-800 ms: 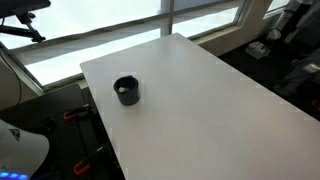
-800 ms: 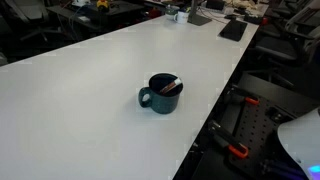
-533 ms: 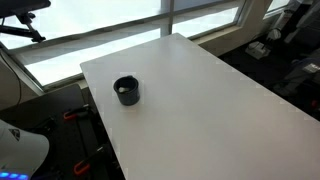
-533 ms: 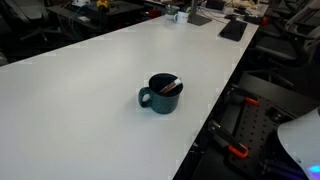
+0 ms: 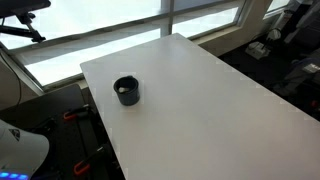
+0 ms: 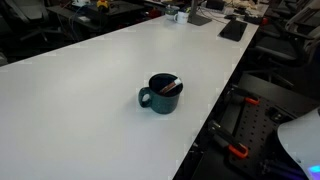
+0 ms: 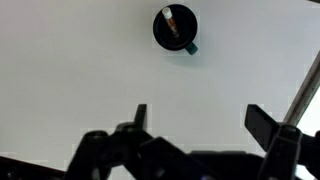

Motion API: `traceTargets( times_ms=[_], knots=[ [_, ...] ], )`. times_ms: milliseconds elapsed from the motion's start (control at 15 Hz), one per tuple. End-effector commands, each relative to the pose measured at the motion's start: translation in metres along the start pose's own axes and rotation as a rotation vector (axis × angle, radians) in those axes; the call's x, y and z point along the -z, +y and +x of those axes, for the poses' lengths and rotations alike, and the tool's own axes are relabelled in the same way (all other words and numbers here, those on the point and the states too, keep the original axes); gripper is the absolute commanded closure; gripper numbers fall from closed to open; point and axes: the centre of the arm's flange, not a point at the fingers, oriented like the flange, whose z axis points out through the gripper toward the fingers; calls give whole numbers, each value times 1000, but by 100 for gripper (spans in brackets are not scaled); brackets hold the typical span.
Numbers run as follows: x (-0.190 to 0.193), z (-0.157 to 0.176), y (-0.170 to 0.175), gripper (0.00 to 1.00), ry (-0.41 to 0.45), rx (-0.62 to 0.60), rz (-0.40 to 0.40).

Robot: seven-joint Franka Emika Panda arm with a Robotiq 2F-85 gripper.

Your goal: Remove the marker from the mug

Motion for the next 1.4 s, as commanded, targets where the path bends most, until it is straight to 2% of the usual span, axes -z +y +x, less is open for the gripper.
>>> traceTargets(
  times_ms=[0,533,600,933,1333],
  knots=[
    [-29,7,4,0,-86,32,22],
    [-125,23,17,0,-258,83,100],
    [-127,20,17,0,-267,69,78],
    [-136,25,17,0,-289,79,73],
    [-173,32,1,0,-334,140,68]
  ],
)
